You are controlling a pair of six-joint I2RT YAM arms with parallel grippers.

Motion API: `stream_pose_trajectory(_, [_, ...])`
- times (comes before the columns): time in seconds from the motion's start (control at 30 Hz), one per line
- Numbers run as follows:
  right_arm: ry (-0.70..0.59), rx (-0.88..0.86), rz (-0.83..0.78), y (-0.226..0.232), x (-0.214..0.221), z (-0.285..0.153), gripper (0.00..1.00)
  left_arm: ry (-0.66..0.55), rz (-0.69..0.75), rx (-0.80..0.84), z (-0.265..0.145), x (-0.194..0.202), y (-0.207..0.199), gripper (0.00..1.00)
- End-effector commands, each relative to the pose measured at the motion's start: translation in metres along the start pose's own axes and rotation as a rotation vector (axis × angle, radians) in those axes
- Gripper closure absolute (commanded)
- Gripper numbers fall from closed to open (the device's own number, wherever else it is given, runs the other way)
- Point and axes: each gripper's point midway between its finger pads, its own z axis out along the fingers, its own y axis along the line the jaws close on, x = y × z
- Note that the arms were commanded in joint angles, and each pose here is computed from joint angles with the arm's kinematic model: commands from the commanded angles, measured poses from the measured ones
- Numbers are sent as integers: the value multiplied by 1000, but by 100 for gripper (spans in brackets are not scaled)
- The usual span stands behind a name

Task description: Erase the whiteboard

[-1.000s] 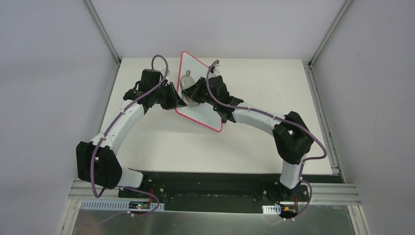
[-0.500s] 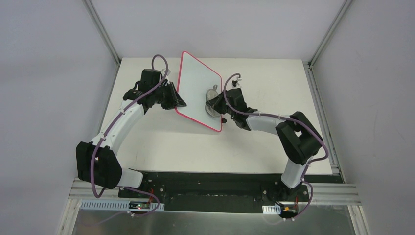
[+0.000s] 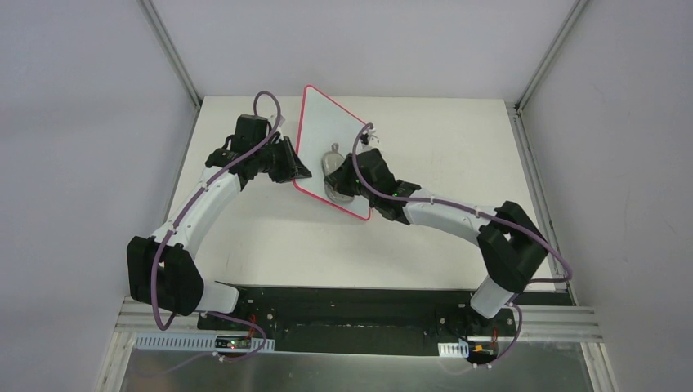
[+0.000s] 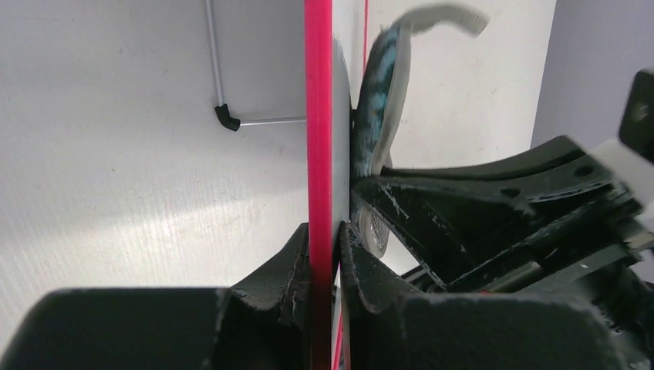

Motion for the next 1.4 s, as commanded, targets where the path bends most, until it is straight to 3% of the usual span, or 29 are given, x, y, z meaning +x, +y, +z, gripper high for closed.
stream_pose_trajectory(0.0, [102,64,22,-45,24,-34,100,147,51,-29,11,37,10,100])
stream_pose_trajectory(0.33, [-119,252,8,-124,-31,-134,100,129,66,-41,6,34,10,97])
stream_pose_trajectory(0.47, [-180,364,-28,-152,-42,-169,100,124,78,-59,4,33,13,81])
stream_pose_trajectory(0.6, [-214,464,-18,-177,-45,-191,98,87,97,-74,-1,29,15,56])
stream_pose_trajectory(0.8, [-118,572,-22,-209,-20,-194,98,49,127,-62,-11,25,10,34])
stream_pose_trajectory(0.97, [21,643,-23,-227,10,-192,97,0,161,-66,-22,19,8,24])
stream_pose_trajectory(1.17, [129,650,-31,-228,28,-196,91,-102,211,-127,-43,6,13,16])
stream_pose_trajectory(1.37, [211,557,-44,-207,48,-188,73,-259,263,-238,-77,-13,24,16])
